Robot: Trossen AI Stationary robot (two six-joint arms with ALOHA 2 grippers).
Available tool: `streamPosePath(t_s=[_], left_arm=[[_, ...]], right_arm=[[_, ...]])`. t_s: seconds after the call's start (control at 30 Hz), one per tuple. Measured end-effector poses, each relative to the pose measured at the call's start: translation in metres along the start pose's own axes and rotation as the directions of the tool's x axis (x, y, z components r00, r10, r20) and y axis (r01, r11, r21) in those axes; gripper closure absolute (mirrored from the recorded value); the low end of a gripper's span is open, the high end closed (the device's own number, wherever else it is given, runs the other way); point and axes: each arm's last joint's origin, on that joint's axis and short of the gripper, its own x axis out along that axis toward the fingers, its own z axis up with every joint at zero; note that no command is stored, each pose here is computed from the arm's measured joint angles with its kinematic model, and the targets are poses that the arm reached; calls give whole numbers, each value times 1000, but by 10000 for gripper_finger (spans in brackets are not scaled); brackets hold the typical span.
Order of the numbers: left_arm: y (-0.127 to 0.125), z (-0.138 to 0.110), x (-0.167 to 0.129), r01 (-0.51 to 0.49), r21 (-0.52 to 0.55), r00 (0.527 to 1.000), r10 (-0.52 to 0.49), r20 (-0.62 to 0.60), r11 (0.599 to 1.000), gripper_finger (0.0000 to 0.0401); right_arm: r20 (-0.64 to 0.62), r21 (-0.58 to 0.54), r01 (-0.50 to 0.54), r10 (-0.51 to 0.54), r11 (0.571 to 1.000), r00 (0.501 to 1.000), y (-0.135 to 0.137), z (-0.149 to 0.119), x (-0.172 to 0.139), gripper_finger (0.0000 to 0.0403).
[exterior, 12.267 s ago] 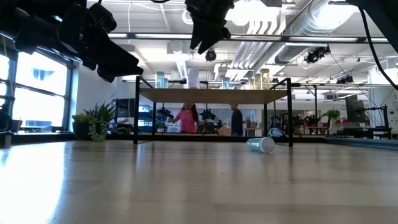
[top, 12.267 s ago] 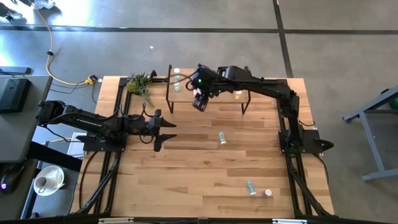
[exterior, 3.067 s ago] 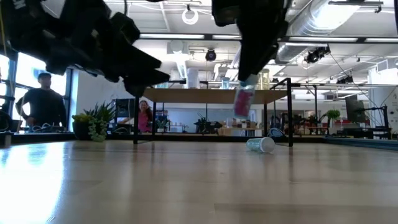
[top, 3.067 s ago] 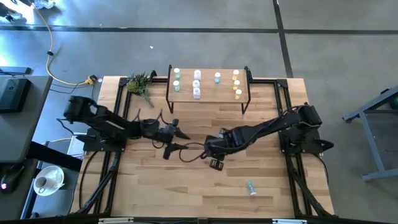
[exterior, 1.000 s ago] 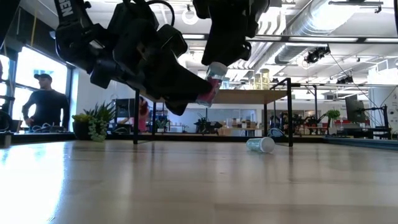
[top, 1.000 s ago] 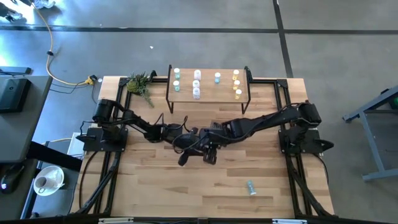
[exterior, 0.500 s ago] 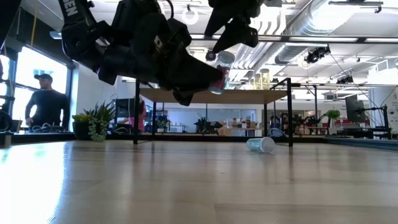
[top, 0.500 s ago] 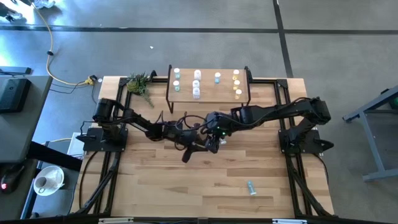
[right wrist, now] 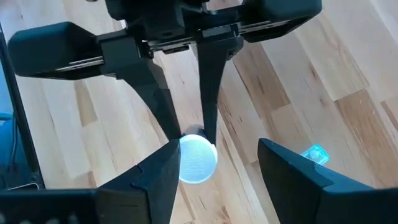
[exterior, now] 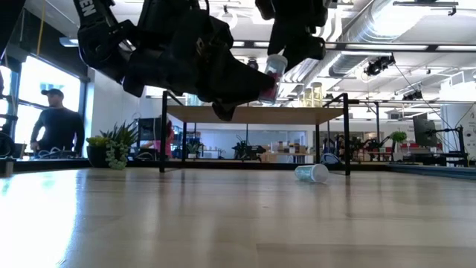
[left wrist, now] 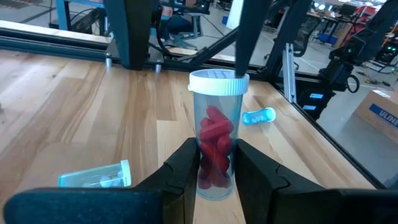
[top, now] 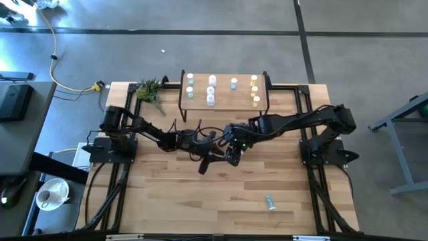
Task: Pick and place medicine bottles onto shelf by color
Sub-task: Put the bottom blue pill bottle on the shelf aligned with the other blue pill bottle
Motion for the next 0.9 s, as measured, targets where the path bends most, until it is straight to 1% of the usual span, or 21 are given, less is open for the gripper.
streamPosePath(t_s=[0.23, 0.47, 0.7, 0.9], left_arm=[[1, 0, 0, -10, 2, 1000, 10, 2, 1000, 323], [2, 1, 0, -53, 3, 999, 53, 14, 999, 323], [2, 2, 0, -53, 4, 998, 53, 22, 999, 323], [2, 2, 0, -53, 4, 998, 52, 22, 999, 323]], right_arm=[[-1, -5, 0, 0, 1000, 1000, 0, 0, 1, 197], [-12, -5, -12, 12, 1000, 1000, 1, -1, 1, 197], [-25, -12, -14, 14, 1000, 1000, 2, -3, 2, 197], [-9, -13, 14, -14, 1000, 1000, 1, -2, 2, 205]])
